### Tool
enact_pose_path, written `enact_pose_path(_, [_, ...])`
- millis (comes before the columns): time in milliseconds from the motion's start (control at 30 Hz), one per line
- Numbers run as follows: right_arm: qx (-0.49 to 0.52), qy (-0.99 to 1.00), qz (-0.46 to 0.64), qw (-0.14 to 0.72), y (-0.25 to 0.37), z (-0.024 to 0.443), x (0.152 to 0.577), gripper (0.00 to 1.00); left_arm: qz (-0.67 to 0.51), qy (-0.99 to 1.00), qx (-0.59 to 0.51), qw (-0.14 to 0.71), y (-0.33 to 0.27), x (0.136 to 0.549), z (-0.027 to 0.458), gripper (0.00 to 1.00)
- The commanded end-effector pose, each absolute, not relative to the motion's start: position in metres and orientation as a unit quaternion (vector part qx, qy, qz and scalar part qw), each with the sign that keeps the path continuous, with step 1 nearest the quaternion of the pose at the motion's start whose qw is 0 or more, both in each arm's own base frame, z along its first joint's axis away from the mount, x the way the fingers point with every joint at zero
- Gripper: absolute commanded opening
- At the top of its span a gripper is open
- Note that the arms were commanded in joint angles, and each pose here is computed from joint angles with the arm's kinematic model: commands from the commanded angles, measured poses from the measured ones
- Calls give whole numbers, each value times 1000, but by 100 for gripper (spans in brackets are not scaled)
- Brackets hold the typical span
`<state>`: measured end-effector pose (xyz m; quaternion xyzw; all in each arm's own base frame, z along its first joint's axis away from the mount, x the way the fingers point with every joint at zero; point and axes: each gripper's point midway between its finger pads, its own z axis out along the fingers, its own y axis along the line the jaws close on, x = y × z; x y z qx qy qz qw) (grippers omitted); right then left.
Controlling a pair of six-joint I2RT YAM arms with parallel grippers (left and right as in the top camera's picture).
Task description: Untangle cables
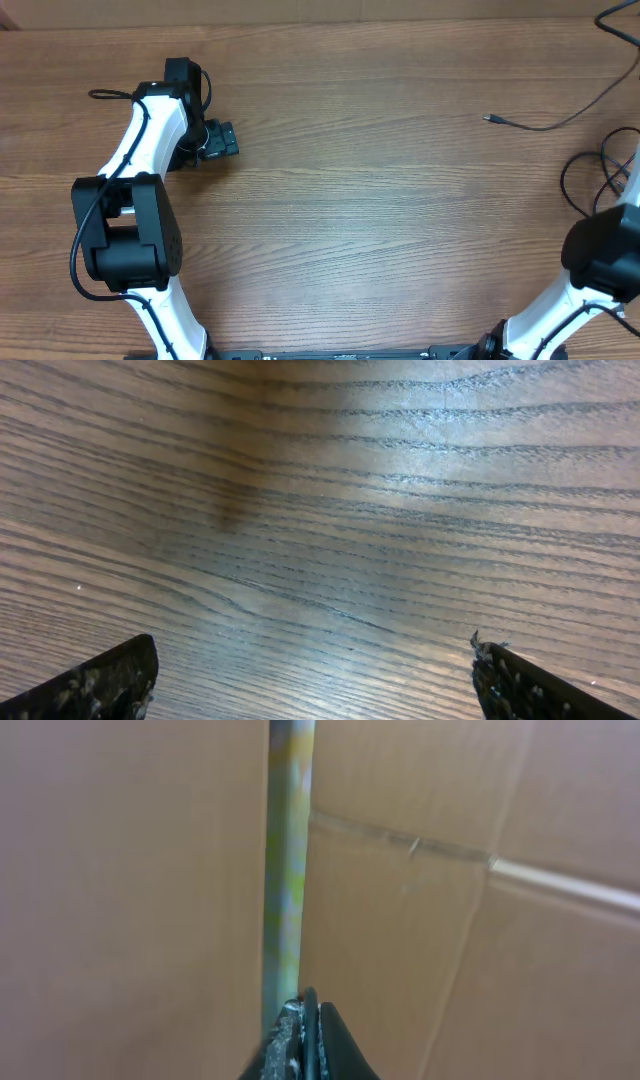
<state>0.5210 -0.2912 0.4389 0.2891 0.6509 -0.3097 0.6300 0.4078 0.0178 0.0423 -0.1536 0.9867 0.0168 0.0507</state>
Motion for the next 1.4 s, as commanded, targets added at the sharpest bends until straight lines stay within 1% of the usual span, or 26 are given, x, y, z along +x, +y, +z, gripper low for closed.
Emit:
enact_pose_path(0, [292,671,-316,604,-301,412,529,4,21,986,-160,49,20,407,40,99])
enact_pose_path(200, [289,725,-320,536,-312,347,540,4,21,986,-160,49,20,407,40,100])
enact_pose_path(333, [284,754,-320,498,-313,317,540,4,21,986,-160,49,20,407,40,99])
enact_pose_path(367, [284,759,-319,491,-313,313,539,6,21,986,-160,49,20,407,40,100])
enact_pose_path(433, [282,768,-319,478,-312,305,537,13,21,986,-160,49,20,407,40,100])
enact_pose_path(500, [280,775,-318,469,-311,300,535,17,21,986,-160,49,20,407,40,100])
enact_pose_path(533, [280,778,-318,464,-310,298,534,20,21,986,-160,49,20,407,40,99])
enact_pose_path(567, [279,780,-318,460,-310,296,533,25,21,986,-160,49,20,407,40,100])
enact_pose_path(600, [278,784,-318,454,-310,293,532,34,21,986,-160,49,20,407,40,99])
enact_pose_path(633, [279,788,-317,449,-309,290,531,47,21,986,-160,49,20,407,40,100])
enact_pose_path(700, [289,792,-308,441,-307,284,528,60,21,986,-160,49,20,407,40,100])
enact_pose_path(800, [300,803,-277,433,-299,272,528,67,21,986,-160,49,20,407,40,100])
enact_pose_path(1033, [238,867,-161,406,-244,241,543,75,21,986,-160,49,20,407,40,100])
enact_pose_path(1067, [228,874,-147,402,-234,238,545,79,21,986,-160,49,20,407,40,100])
enact_pose_path(1167, [200,890,-108,394,-202,236,549,86,21,986,-160,49,20,407,40,99])
enact_pose_path(1233, [180,902,-87,384,-175,238,547,94,21,986,-160,49,20,407,40,99])
enact_pose_path(1367, [144,919,-69,361,-127,244,536,100,21,986,-160,49,20,407,40,100])
